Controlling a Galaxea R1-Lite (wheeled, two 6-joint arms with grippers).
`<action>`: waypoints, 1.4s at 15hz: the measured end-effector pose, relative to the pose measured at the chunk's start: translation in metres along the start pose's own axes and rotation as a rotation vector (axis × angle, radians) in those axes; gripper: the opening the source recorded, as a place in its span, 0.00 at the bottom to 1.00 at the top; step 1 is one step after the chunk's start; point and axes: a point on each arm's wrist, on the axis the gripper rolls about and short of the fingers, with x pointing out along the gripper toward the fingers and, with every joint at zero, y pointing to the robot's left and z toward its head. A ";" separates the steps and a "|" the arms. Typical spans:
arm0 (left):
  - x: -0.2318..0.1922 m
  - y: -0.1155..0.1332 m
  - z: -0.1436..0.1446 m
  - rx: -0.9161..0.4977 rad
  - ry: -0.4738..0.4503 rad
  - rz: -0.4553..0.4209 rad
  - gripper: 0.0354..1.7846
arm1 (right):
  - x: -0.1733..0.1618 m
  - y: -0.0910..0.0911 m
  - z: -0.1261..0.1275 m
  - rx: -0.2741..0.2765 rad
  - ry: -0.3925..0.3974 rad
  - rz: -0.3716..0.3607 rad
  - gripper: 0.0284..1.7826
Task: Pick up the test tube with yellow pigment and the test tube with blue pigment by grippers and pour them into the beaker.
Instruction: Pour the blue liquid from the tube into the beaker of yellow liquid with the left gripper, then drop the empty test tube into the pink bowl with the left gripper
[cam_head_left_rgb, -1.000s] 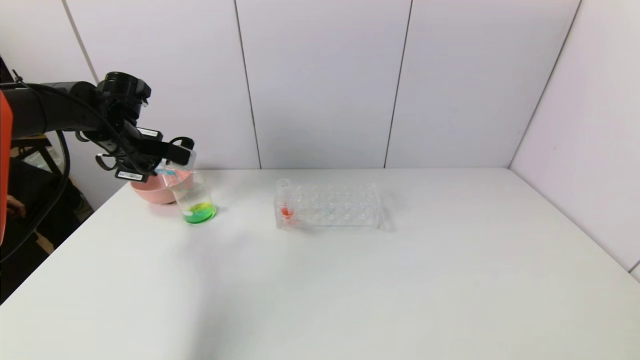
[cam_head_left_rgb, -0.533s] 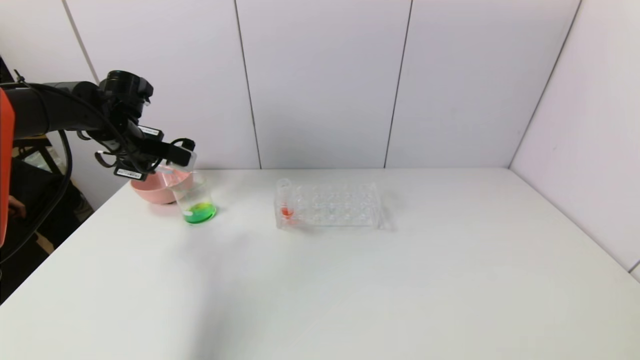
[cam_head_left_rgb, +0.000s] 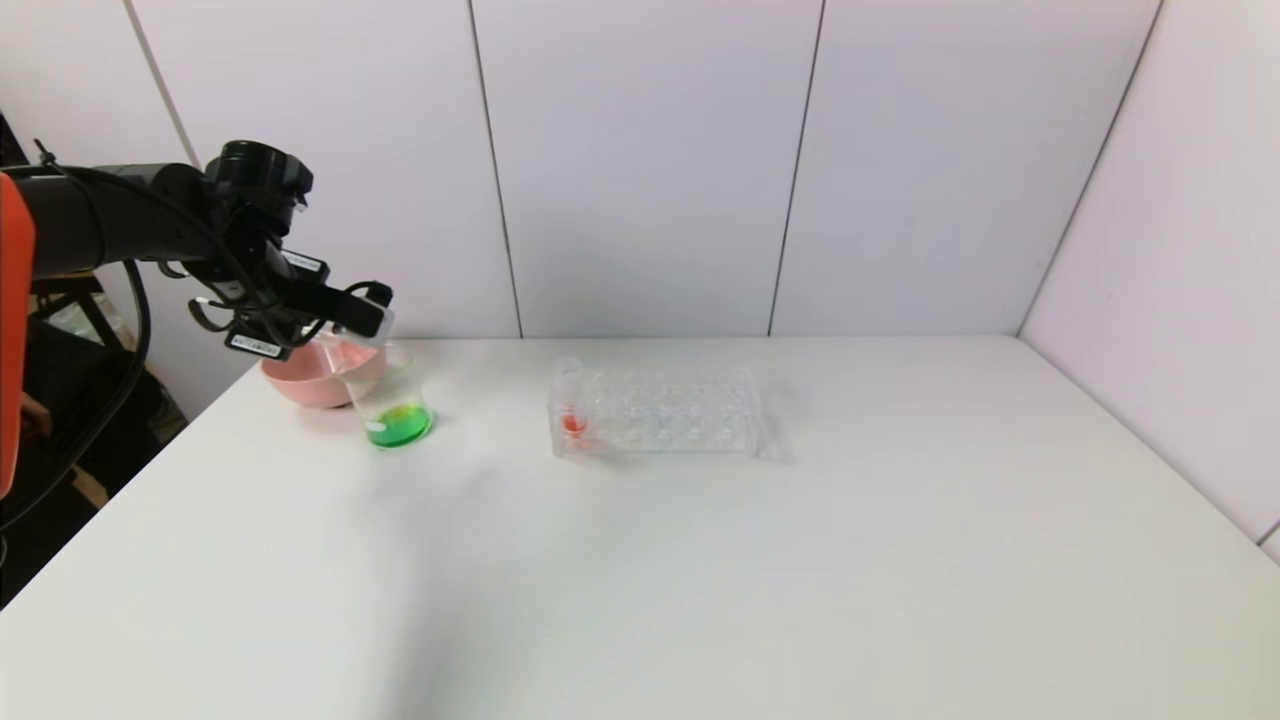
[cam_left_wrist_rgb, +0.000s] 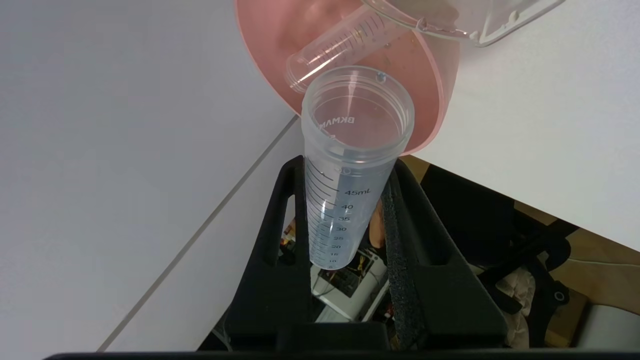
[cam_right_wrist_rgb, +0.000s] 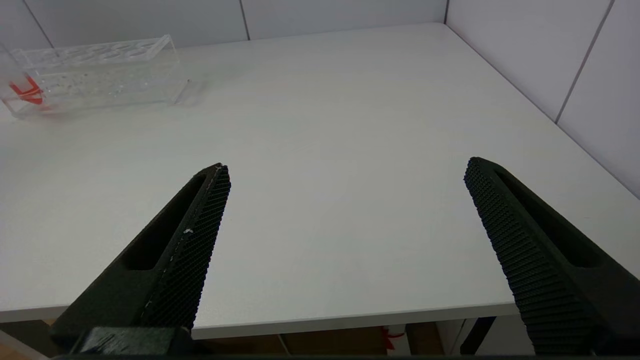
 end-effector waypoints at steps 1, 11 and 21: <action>0.000 0.000 0.000 0.000 0.000 0.000 0.23 | 0.000 0.000 0.000 0.000 0.000 0.000 0.96; -0.014 0.004 -0.010 -0.211 -0.073 0.046 0.23 | 0.000 0.000 0.000 0.000 0.000 0.000 0.96; -0.036 0.007 -0.057 -1.273 -0.564 0.001 0.23 | 0.000 0.000 0.000 0.000 0.000 0.000 0.96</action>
